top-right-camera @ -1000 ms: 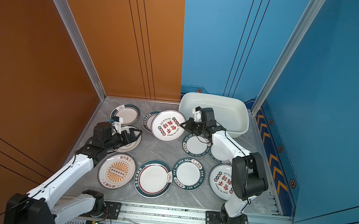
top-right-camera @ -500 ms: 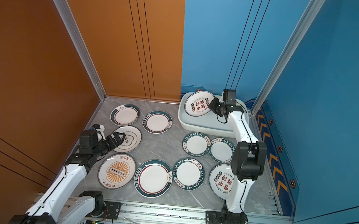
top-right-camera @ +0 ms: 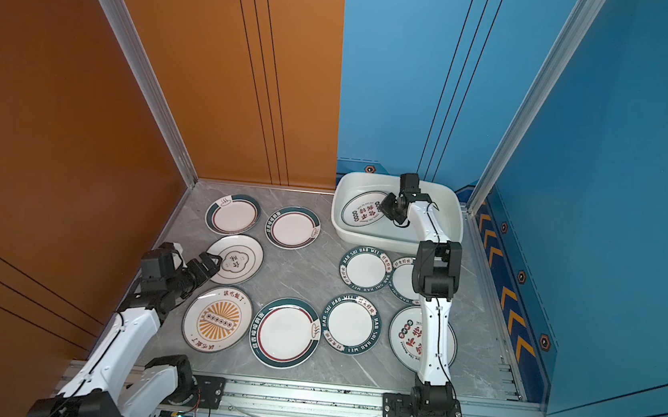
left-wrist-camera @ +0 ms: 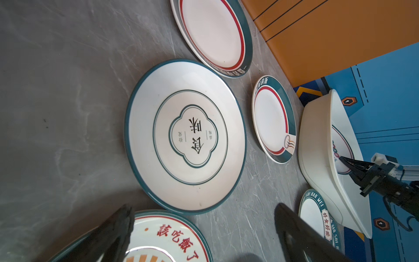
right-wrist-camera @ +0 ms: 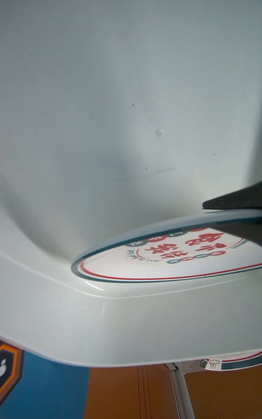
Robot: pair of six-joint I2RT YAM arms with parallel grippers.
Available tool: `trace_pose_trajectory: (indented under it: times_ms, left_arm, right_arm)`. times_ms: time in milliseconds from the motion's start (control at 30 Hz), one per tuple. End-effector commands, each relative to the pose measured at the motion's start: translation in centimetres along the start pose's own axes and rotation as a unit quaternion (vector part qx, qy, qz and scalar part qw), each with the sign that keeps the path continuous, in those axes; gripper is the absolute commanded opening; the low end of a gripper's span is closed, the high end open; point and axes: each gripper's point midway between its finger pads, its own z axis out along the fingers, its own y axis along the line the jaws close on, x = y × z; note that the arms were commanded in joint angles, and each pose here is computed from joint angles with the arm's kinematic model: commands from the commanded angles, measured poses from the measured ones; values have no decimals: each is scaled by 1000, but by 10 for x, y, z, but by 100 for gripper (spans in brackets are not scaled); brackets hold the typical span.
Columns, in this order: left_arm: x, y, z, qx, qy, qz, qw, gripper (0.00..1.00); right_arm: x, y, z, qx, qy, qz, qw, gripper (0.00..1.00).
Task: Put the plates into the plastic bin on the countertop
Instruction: 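Lower the plate into the bin and open the right gripper while the left arm withdraws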
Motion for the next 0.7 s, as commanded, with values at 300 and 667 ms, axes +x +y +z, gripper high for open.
trace_pose_trajectory:
  times_ms: [300,667]
  left_arm:
    - [-9,46,4,-70,-12,-31,997,99]
    - [-18,58,29,-79,-4,-58,995,95]
  right_arm:
    - [11,-26,21,59,14,2,998,40]
    - [-10,-8,-50,159,-71,-124,977,50]
